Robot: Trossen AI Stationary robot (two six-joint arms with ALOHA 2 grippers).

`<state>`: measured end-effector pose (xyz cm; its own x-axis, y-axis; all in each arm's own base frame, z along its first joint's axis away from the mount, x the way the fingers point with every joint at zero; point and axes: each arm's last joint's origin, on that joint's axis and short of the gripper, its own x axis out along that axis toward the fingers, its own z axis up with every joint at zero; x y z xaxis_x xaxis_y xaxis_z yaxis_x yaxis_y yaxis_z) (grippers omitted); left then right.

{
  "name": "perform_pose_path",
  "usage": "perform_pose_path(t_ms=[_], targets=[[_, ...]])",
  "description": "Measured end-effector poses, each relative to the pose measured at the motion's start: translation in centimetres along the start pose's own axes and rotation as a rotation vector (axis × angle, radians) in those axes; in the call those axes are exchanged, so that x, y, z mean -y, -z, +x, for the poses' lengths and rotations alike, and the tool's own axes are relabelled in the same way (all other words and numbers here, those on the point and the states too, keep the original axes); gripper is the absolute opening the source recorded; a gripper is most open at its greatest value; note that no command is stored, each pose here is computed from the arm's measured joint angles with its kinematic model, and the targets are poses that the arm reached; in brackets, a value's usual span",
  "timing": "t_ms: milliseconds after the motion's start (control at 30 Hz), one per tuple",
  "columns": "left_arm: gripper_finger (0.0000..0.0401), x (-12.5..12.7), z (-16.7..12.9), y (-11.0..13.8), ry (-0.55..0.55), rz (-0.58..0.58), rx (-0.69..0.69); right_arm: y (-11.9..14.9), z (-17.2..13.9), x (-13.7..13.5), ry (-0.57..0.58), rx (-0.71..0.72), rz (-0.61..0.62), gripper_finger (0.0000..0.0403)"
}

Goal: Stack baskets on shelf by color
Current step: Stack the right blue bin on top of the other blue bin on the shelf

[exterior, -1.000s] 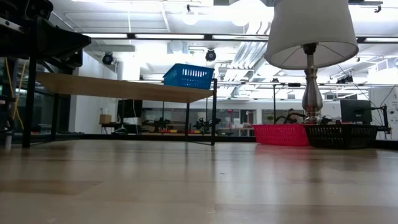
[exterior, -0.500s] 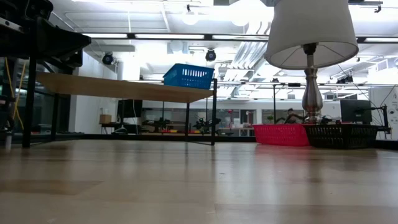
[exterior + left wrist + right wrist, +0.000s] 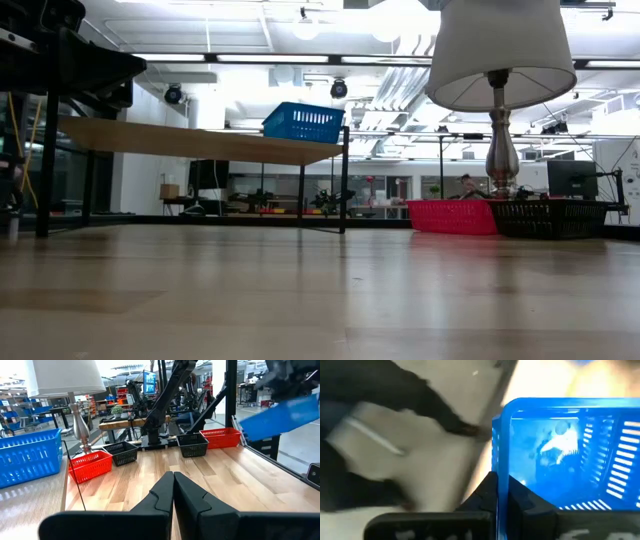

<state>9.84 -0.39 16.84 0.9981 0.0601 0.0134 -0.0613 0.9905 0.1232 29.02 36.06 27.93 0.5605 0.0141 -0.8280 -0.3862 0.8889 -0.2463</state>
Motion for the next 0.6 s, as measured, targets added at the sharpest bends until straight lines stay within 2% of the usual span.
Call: perform_pose_path(t_ms=[133,233,433,600], targets=[[0.0003,0.0,0.0,0.0,0.0,0.0,0.0,-1.4,1.5,4.6,0.132,-0.019,-0.227,0.0],[0.0003,0.0,0.0,0.0,0.001,0.0,0.0,-2.2,2.5,9.2,0.177,-0.088,-0.331,0.0],[0.0003,0.0,0.0,0.0,0.0,0.001,0.0,-3.0,2.3,19.3,0.238,-0.196,-0.389,0.0],[0.0003,0.0,0.0,0.0,0.0,0.0,0.0,-1.7,0.8,27.4,0.285,-0.251,-0.434,0.0]])
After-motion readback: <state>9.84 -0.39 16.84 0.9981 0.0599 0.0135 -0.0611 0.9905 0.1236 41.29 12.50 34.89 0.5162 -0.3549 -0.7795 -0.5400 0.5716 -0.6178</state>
